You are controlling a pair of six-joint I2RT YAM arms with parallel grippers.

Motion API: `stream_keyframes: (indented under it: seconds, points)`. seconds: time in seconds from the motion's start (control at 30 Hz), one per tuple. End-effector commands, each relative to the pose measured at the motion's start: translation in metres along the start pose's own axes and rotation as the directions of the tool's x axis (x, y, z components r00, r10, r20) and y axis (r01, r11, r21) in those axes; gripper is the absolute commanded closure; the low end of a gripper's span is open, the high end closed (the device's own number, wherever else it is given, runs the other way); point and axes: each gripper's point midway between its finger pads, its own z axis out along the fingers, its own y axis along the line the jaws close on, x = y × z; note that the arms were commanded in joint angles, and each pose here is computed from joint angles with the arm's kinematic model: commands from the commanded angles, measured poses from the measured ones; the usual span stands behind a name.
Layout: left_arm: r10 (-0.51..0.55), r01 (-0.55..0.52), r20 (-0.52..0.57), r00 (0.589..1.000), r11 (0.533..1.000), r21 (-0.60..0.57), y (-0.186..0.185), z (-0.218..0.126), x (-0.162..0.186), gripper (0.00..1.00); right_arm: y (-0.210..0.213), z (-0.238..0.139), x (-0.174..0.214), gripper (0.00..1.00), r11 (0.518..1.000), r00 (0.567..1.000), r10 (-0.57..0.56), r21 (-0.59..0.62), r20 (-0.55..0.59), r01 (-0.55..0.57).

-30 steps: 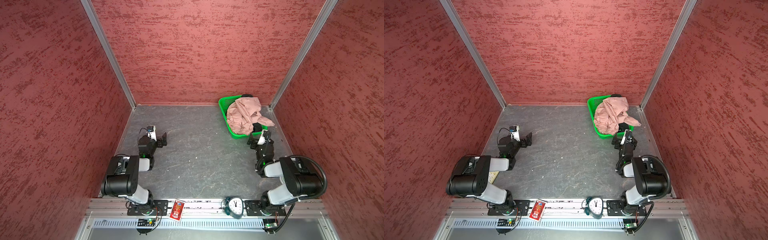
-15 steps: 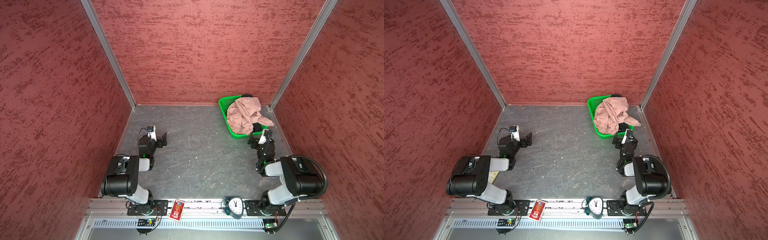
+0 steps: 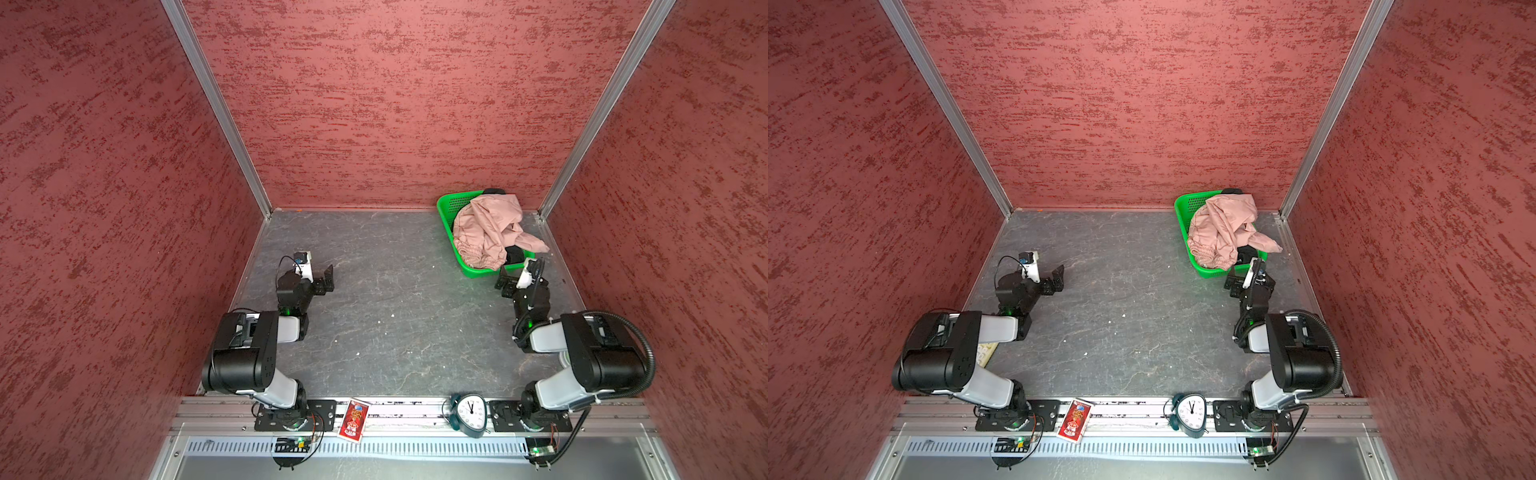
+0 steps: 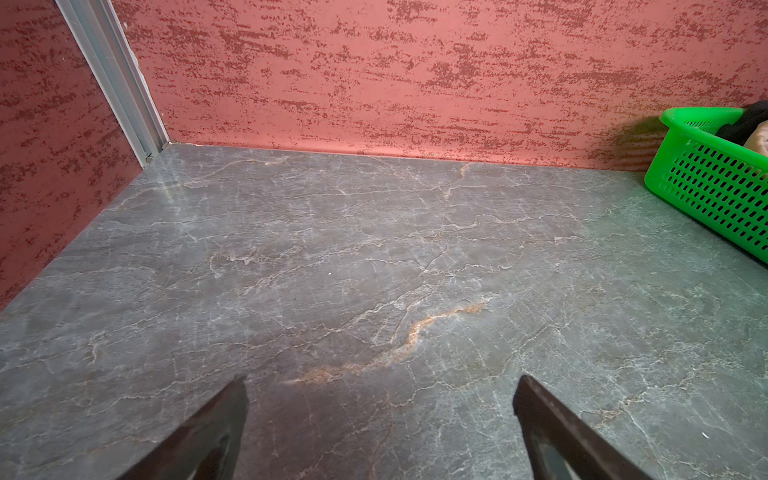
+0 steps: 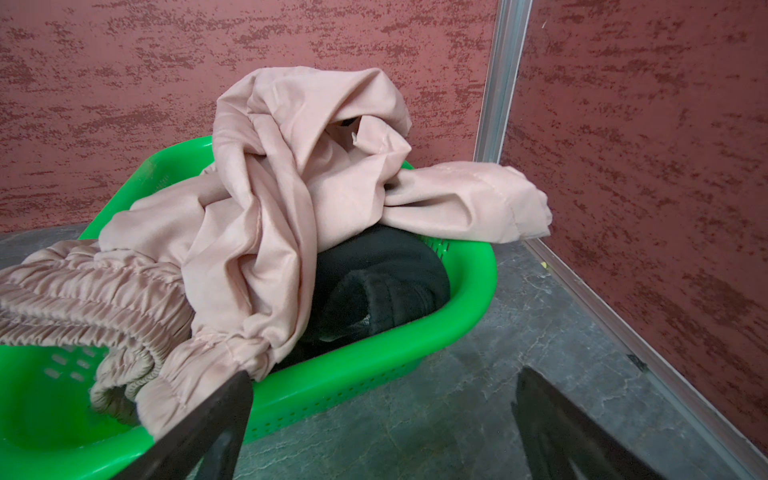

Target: Fold and stack the shorts

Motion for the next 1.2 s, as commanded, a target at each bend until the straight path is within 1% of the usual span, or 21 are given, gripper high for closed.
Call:
stream_keyframes:
  seconds: [0.0,0.1,0.13,0.2,0.27,0.3,0.37,0.43,0.47,0.5,0.53,0.63,0.7,0.73,0.8,0.87,1.0,1.03,1.1,1.13,1.17]
  points:
    - [-0.002,0.002,0.015,1.000,1.000,0.002,0.002,0.001,-0.006,0.01,0.000,0.001,-0.027,0.01,1.000,0.999,0.008,0.006,0.049,-0.009]
    - [-0.013,0.012,-0.045,0.999,1.000,-0.019,0.003,0.003,-0.019,0.01,-0.002,-0.003,-0.069,0.01,0.999,0.999,0.028,0.038,0.044,-0.030]
    - [-0.020,0.018,-0.066,0.998,0.999,-0.035,0.004,0.004,-0.029,0.01,-0.002,-0.006,-0.087,0.01,0.998,0.998,0.040,0.038,0.053,-0.042]
    - [-0.037,0.033,-0.110,0.993,0.999,-0.032,0.000,0.000,-0.041,0.01,0.004,-0.010,-0.113,0.02,0.997,0.997,0.075,0.015,0.033,-0.075]
    - [-0.074,0.075,-0.095,0.993,0.997,0.007,-0.010,-0.006,-0.059,0.01,0.011,-0.008,-0.129,0.02,0.996,0.996,0.090,-0.004,-0.018,-0.090]
    - [-0.090,0.094,-0.089,0.992,0.995,0.043,-0.019,-0.010,-0.068,0.01,0.015,-0.002,-0.133,0.01,0.997,0.994,0.080,-0.010,-0.075,-0.081]
    - [-0.115,0.126,-0.110,0.987,0.987,0.095,-0.034,-0.014,-0.081,0.01,0.022,0.016,-0.135,0.01,0.998,0.979,0.051,-0.018,-0.200,-0.055]
    - [-0.120,0.143,-0.167,0.979,0.981,0.134,-0.051,-0.018,-0.092,0.01,0.031,0.040,-0.139,0.01,0.999,0.953,0.017,-0.036,-0.301,-0.029]
    - [-0.120,0.148,-0.189,0.975,0.978,0.144,-0.057,-0.020,-0.096,0.01,0.036,0.051,-0.139,0.01,0.998,0.944,-0.001,-0.054,-0.331,-0.017]
    - [-0.126,0.159,-0.210,0.970,0.977,0.146,-0.063,-0.024,-0.100,0.01,0.041,0.064,-0.133,0.01,0.997,0.928,-0.021,-0.076,-0.371,-0.007]
    - [-0.147,0.181,-0.217,0.965,0.973,0.144,-0.068,-0.029,-0.105,0.01,0.047,0.074,-0.134,0.01,0.995,0.921,-0.034,-0.101,-0.389,-0.005]
    - [-0.161,0.214,-0.228,0.960,0.950,0.229,-0.095,-0.047,-0.112,0.01,0.059,0.098,-0.132,0.01,0.991,0.905,-0.044,-0.134,-0.422,-0.015]
    - [-0.145,0.216,-0.250,0.957,0.933,0.288,-0.112,-0.059,-0.111,0.01,0.066,0.111,-0.116,0.01,0.989,0.878,-0.088,-0.148,-0.471,0.020]
    - [-0.139,0.217,-0.265,0.954,0.931,0.295,-0.116,-0.063,-0.108,0.01,0.069,0.114,-0.107,0.01,0.988,0.861,-0.111,-0.149,-0.496,0.041]
    - [-0.130,0.220,-0.298,0.946,0.931,0.291,-0.120,-0.070,-0.103,0.01,0.080,0.120,-0.084,0.01,0.980,0.816,-0.182,-0.168,-0.548,0.106]
    - [-0.128,0.222,-0.319,0.939,0.934,0.281,-0.120,-0.074,-0.098,0.01,0.091,0.123,-0.066,0.01,0.970,0.788,-0.231,-0.194,-0.571,0.144]
    - [-0.106,0.200,-0.319,0.942,0.940,0.276,-0.118,-0.079,-0.097,0.01,0.086,0.135,-0.045,0.02,0.972,0.767,-0.235,-0.144,-0.597,0.185]
    - [-0.102,0.195,-0.317,0.943,0.941,0.276,-0.118,-0.080,-0.098,0.01,0.087,0.137,-0.043,0.03,0.972,0.766,-0.234,-0.144,-0.599,0.185]
    - [-0.098,0.191,-0.320,0.943,0.942,0.276,-0.118,-0.081,-0.098,0.01,0.092,0.140,-0.043,0.09,0.974,0.772,-0.226,-0.157,-0.594,0.164]
    - [-0.094,0.187,-0.317,0.944,0.942,0.279,-0.119,-0.081,-0.099,0.01,0.095,0.142,-0.042,0.14,0.974,0.778,-0.223,-0.166,-0.588,0.153]
    - [-0.092,0.186,-0.318,0.944,0.941,0.281,-0.119,-0.081,-0.098,0.01,0.096,0.145,-0.042,0.23,0.974,0.783,-0.222,-0.169,-0.581,0.150]
